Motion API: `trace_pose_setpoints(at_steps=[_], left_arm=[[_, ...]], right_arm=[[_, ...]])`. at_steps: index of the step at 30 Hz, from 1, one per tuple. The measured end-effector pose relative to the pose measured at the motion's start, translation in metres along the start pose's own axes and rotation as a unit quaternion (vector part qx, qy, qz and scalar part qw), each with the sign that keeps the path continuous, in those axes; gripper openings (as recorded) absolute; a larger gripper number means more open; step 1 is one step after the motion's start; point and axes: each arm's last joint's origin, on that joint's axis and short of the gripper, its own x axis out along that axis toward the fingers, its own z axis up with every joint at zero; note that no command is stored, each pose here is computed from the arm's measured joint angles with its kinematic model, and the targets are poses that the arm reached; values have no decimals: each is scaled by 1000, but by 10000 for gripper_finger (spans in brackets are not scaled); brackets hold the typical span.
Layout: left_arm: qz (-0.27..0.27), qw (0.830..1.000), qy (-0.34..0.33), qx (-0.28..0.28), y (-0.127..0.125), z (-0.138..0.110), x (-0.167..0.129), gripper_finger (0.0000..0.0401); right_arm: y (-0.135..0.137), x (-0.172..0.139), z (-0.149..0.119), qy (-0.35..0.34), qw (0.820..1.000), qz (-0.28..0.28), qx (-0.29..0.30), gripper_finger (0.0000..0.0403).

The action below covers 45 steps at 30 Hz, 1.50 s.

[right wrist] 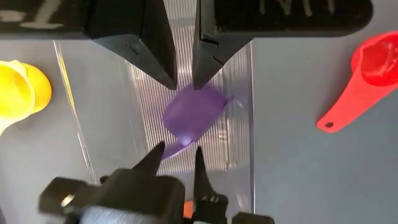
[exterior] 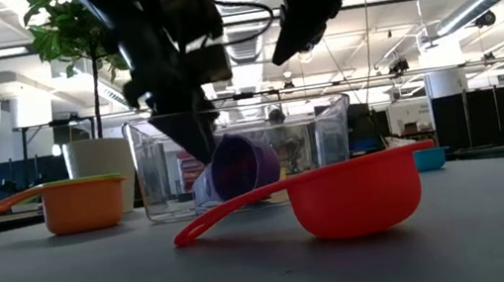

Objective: Nest measuring cups in basket
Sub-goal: Stack the violet measuring cup on top of the green measuring cup

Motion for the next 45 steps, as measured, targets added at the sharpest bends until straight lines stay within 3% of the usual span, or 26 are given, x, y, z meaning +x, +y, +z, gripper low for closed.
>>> trace_pose_setpoints(at_steps=[5, 9, 12, 17, 26, 39, 45], left_arm=[[1, 1000, 6, -6, 3, 0, 17, 187], [4, 1000, 4, -8, 4, 1, 22, 168], [10, 1000, 7, -2, 4, 0, 23, 129], [10, 1000, 3, -2, 4, 1, 22, 26], [8, 1000, 9, -5, 2, 2, 15, 22], [14, 999, -29, -20, -6, 26, -65, 21], [5, 999, 7, -45, -17, 12, -116, 21]], right_arm=[[0, -3, -4, -15, 1000, 0, 0, 41], [0, -5, -4, -24, 1000, 0, 0, 41], [0, -5, -3, -29, 1000, 0, 0, 40], [0, -5, -3, -29, 1000, 0, -6, 40], [0, -5, -3, -29, 1000, 0, -5, 38], [0, -7, -3, -32, 999, 0, 0, 38], [0, -12, -2, -39, 999, 0, 1, 38]])
